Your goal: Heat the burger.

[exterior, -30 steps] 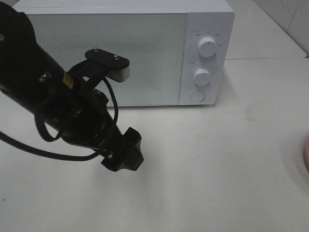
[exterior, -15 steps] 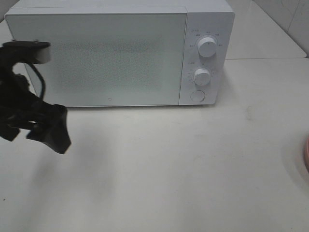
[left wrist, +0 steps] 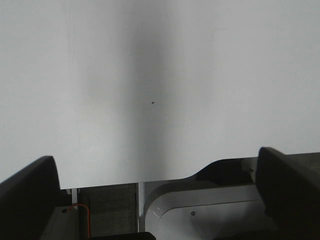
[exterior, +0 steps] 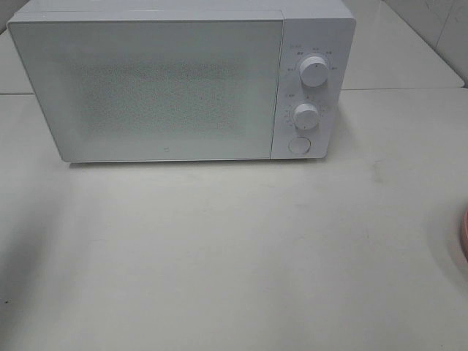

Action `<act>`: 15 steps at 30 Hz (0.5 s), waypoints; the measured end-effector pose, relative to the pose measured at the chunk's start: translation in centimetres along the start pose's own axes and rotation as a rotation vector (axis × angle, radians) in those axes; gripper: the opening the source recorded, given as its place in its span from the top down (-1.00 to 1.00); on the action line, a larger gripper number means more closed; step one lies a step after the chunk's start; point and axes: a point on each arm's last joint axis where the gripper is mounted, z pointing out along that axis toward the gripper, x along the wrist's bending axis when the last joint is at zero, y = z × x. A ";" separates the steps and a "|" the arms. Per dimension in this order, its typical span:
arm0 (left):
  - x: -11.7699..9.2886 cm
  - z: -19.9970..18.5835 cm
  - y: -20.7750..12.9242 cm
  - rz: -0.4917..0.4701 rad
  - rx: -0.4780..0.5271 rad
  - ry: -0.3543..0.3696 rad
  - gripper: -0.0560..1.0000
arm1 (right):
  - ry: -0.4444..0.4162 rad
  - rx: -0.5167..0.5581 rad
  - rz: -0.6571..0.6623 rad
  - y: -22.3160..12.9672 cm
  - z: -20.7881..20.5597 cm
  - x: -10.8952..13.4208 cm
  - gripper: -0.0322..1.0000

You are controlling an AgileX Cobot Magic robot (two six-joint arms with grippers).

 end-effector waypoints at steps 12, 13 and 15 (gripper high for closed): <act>0.1 -0.4 -8.5 0.009 -0.161 0.046 -0.98 | 0.000 0.000 0.000 0.0 0.0 0.0 -0.54; 0.1 -0.3 -9.2 0.012 -0.179 0.052 -0.98 | 0.000 0.000 0.000 0.0 0.0 0.0 -0.54; 0.1 -0.1 -10.7 0.016 -0.216 0.058 -0.98 | 0.000 0.000 0.000 0.0 0.0 0.0 -0.54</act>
